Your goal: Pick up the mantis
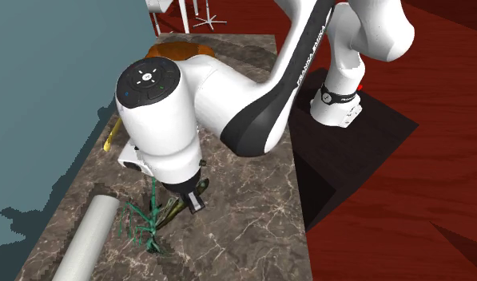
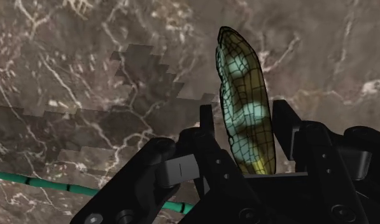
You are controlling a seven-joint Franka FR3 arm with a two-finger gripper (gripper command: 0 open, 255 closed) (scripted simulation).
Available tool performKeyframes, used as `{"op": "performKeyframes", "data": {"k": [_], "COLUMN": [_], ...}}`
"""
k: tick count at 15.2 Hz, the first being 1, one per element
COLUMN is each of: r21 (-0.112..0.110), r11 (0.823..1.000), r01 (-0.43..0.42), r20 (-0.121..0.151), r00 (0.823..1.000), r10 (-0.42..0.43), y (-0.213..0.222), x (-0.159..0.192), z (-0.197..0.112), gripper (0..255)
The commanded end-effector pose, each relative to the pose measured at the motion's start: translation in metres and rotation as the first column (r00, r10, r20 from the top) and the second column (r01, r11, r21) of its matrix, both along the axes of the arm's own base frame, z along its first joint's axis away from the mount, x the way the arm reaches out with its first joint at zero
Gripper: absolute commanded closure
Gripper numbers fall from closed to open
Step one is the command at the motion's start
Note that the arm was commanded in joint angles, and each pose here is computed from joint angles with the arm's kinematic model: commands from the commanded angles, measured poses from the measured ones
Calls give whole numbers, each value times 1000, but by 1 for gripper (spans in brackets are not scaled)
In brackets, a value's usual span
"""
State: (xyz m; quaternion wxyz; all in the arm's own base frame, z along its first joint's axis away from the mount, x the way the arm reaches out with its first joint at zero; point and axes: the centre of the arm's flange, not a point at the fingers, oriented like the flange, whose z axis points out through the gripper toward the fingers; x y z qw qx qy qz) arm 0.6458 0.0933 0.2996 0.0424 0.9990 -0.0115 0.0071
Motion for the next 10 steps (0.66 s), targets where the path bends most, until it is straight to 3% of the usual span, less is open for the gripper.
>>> {"op": "performKeyframes", "data": {"k": [1, 10], "r21": [0, 0], "r11": [1000, 1000], "r01": [0, 0], "r20": [0, 0], "r00": [1000, 1000], "r10": [0, 0], "y": [0, 0], "x": [0, 0], "z": [12, 49], "gripper": [255, 255]}}
